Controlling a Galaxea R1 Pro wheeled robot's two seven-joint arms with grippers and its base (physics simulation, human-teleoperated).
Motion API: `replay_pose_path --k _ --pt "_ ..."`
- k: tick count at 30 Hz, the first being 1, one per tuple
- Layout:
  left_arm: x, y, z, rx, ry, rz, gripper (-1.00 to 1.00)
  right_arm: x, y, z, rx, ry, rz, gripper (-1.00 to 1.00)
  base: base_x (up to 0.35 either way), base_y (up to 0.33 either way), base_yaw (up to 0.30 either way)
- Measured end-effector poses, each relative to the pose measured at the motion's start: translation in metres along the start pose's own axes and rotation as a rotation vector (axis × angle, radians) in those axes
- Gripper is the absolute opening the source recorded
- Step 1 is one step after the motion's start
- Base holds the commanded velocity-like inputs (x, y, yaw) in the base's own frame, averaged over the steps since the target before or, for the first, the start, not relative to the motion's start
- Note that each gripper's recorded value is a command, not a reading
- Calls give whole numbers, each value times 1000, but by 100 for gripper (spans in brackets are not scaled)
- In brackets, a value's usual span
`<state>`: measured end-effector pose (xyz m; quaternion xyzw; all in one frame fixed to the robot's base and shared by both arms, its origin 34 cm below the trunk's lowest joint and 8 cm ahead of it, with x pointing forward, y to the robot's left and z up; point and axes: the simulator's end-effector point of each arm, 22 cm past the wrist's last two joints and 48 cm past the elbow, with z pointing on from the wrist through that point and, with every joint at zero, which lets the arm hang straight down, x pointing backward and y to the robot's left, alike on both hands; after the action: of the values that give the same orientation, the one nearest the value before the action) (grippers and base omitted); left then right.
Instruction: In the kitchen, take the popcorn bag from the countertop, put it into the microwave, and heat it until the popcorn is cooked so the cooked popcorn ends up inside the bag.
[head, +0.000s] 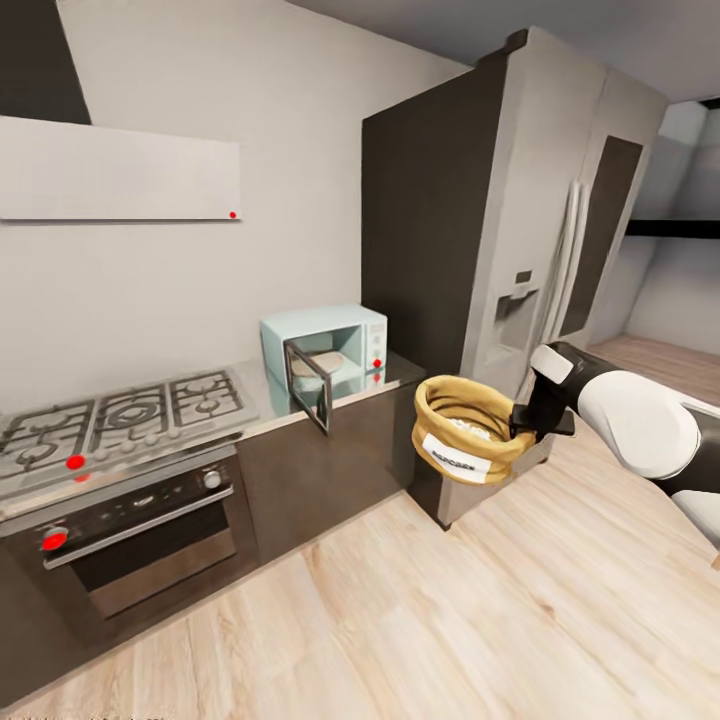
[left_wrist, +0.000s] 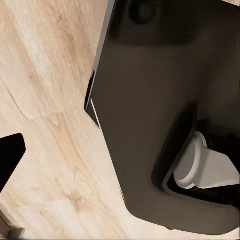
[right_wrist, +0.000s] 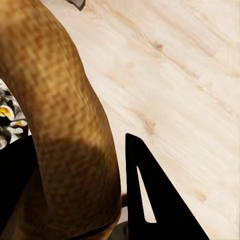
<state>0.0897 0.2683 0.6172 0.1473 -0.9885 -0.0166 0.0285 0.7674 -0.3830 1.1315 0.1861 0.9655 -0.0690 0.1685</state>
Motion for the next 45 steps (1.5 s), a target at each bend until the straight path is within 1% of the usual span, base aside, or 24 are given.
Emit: replay_pose_path --k 8,10,13,32,43,45 --pt "0 0 0 0 0 0 100 13 4 8 1 32 -15 -100 192 -189 257" --pt "0 0 0 0 0 0 100 21 3 17 7 48 -19 -100 179 -166 257" --pt "0 0 0 0 0 0 100 28 2 23 12 62 -22 -100 168 -158 257" --pt "0 0 0 0 -2 0 100 28 2 24 12 63 -22 -100 164 -156 256" --pt "0 0 0 0 -2 0 100 28 2 24 8 61 -21 -100 163 -205 20" --pt "0 -2 0 3 -3 0 100 30 -8 30 27 64 -9 -100 0 0 0"
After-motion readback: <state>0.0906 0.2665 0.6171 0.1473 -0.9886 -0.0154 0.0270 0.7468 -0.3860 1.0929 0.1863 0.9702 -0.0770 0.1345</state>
